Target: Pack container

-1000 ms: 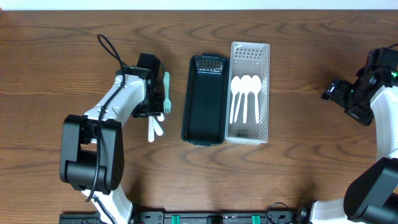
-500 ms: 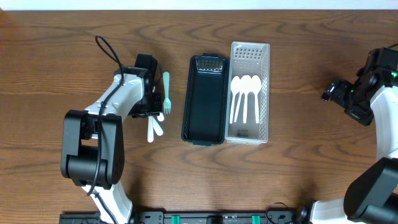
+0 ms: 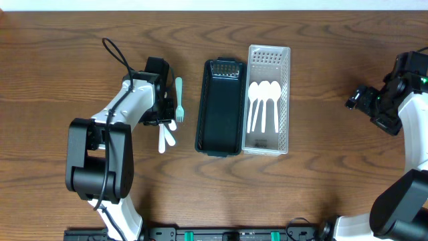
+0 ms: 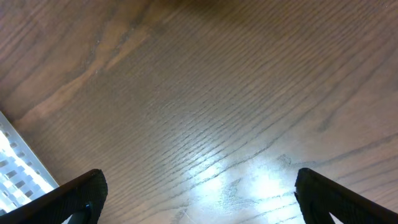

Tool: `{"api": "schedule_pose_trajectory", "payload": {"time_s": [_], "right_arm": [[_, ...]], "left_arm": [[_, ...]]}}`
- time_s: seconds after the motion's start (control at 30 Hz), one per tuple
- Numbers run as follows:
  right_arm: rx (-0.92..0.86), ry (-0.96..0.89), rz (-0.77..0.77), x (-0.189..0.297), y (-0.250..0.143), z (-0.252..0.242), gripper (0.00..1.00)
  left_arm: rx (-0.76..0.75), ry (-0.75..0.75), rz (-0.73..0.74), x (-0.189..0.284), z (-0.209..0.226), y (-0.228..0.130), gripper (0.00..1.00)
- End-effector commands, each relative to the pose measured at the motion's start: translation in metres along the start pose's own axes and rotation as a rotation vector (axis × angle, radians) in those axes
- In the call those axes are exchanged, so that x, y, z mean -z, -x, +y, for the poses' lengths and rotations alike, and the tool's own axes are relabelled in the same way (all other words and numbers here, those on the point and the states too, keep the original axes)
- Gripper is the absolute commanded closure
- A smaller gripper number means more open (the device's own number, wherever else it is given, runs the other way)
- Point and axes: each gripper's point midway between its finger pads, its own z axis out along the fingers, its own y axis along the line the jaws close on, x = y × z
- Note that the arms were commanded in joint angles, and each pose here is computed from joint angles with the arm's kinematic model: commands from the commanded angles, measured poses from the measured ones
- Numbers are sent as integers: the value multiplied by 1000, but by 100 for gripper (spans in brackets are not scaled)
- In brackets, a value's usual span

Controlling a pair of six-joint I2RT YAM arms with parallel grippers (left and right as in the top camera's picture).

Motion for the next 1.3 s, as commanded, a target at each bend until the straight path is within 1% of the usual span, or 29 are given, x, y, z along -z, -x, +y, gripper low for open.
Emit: {"api": "schedule_pose_trajectory", "payload": {"time_s": [0.0, 0.33, 0.7, 1.03, 1.27], "right_arm": [[-1, 2, 6, -1, 0, -1, 1], [0, 1, 7, -1, -1, -1, 1], [0, -1, 12, -1, -2, -1, 1], [-1, -1, 13, -1, -2, -2, 1], [-1, -1, 13, -1, -2, -2, 1]], "left_arm": [[-9, 4, 10, -5, 1, -1, 67], [-14, 3, 7, -5, 1, -1, 66], [-78, -17, 16, -5, -3, -3, 67], [-143, -12, 48, -10, 0, -14, 67], [-143, -9, 65, -17, 2, -22, 67]]}}
